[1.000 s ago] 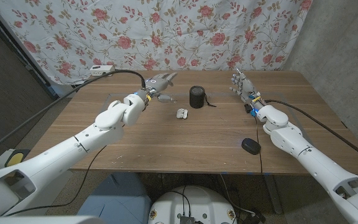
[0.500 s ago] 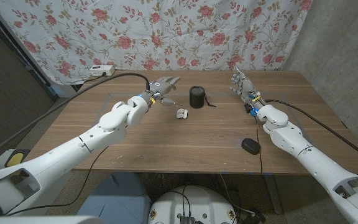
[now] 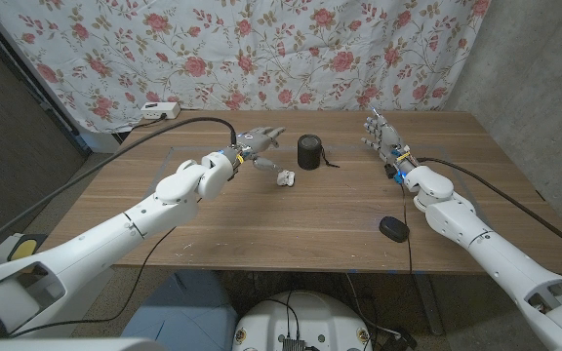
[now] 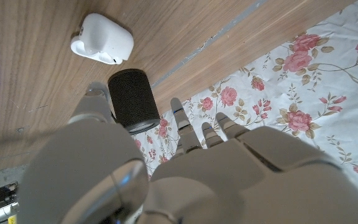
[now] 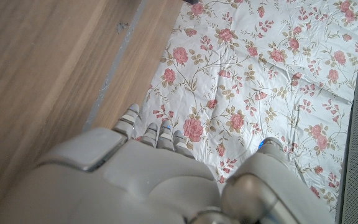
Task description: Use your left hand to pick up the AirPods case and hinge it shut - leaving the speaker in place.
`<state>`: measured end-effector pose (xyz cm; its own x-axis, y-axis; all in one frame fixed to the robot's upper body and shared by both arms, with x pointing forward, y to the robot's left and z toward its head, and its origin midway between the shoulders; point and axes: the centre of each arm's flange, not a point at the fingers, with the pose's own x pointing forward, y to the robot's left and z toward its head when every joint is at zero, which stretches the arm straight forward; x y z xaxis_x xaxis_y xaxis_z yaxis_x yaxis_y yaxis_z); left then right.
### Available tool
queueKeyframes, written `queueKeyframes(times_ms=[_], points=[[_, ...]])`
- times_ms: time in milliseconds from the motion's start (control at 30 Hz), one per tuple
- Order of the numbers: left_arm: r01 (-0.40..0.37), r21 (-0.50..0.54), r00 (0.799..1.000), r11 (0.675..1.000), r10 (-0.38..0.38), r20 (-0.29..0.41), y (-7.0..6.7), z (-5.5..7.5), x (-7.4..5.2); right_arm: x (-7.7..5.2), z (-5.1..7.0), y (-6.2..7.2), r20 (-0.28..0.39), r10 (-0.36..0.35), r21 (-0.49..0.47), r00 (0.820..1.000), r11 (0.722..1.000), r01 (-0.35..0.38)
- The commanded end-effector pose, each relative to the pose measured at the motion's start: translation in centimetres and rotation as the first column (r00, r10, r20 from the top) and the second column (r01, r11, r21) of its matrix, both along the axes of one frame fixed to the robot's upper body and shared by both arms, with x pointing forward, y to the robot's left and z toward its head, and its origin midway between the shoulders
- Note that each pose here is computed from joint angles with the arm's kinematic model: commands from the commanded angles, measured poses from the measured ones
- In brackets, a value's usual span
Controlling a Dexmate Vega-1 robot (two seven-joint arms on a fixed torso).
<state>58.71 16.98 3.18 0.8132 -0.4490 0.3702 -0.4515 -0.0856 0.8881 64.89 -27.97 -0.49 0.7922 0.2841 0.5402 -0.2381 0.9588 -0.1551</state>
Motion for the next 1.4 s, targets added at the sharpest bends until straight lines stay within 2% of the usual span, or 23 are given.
queueKeyframes(times_ms=[33, 100, 167, 233, 500, 533, 600, 633, 700, 933, 1133, 1167, 1200, 1267, 1333, 1400], points=[[0.001, 0.058, 1.0, 0.998, 0.0, -0.017, -0.4, -0.8, 0.3, -0.1, -0.2, -0.1, -0.008, -0.007, 0.005, 1.0, 1.0, 0.007], [0.014, 0.034, 0.999, 0.999, -0.013, -0.043, -0.2, -0.8, 0.5, -0.2, -0.3, -0.1, -0.005, -0.008, 0.002, 1.0, 1.0, 0.008], [-0.007, 0.062, 1.0, 0.998, 0.008, -0.013, -0.4, -0.9, 0.4, -0.2, -0.3, -0.2, -0.004, -0.01, 0.001, 1.0, 1.0, 0.01], [0.001, 0.056, 0.999, 0.998, 0.001, -0.037, -0.4, -0.9, 0.6, -0.2, -0.3, -0.2, -0.005, -0.015, -0.002, 1.0, 1.0, 0.014], [0.015, 0.085, 0.999, 0.996, -0.011, -0.039, -0.7, -1.1, 0.8, 0.0, -0.3, 0.0, -0.008, -0.005, 0.007, 1.0, 1.0, 0.005], [0.008, 0.091, 0.998, 0.996, -0.003, -0.059, -0.8, -1.0, 0.9, 0.0, -0.3, 0.0, -0.004, -0.002, 0.004, 1.0, 1.0, 0.002], [0.0, 0.092, 0.999, 0.996, 0.004, -0.043, -0.8, -1.2, 1.0, 0.1, -0.4, 0.0, -0.004, 0.002, 0.012, 1.0, 1.0, -0.002], [0.016, 0.078, 0.997, 0.997, -0.01, -0.076, -0.7, -1.2, 1.3, 0.1, -0.4, 0.1, -0.004, 0.003, 0.011, 1.0, 1.0, -0.003], [0.002, 0.099, 0.998, 0.995, 0.004, -0.058, -0.9, -1.5, 1.3, 0.1, -0.5, 0.1, -0.011, 0.002, 0.019, 1.0, 1.0, -0.002], [0.025, 0.094, 0.997, 0.995, -0.018, -0.076, -1.2, -1.8, 1.6, 0.2, -0.4, 0.0, -0.005, 0.0, 0.013, 1.0, 1.0, 0.0], [0.017, 0.109, 0.997, 0.994, -0.008, -0.078, -1.5, -2.1, 1.8, 0.1, -0.4, -0.2, -0.006, -0.005, 0.018, 1.0, 1.0, 0.005], [0.015, 0.107, 0.996, 0.994, -0.005, -0.093, -1.6, -2.0, 1.8, 0.1, -0.5, -0.2, -0.009, -0.007, 0.023, 1.0, 1.0, 0.007], [0.035, 0.126, 0.997, 0.991, -0.026, -0.075, -1.9, -2.1, 1.3, 0.1, -0.5, -0.3, -0.011, -0.008, 0.023, 1.0, 1.0, 0.009], [0.031, 0.138, 0.998, 0.99, -0.023, -0.065, -2.1, -2.1, 1.1, 0.2, -0.5, -0.3, -0.009, -0.008, 0.02, 1.0, 1.0, 0.009], [0.045, 0.114, 0.996, 0.992, -0.036, -0.08, -2.1, -2.1, 1.4, 0.2, -0.5, -0.4, -0.006, -0.01, 0.02, 1.0, 1.0, 0.01], [0.023, 0.117, 0.997, 0.993, -0.014, -0.081, -2.0, -2.2, 1.9, 0.2, -0.6, -0.4, -0.01, -0.009, 0.03, 1.0, 1.0, 0.01]])
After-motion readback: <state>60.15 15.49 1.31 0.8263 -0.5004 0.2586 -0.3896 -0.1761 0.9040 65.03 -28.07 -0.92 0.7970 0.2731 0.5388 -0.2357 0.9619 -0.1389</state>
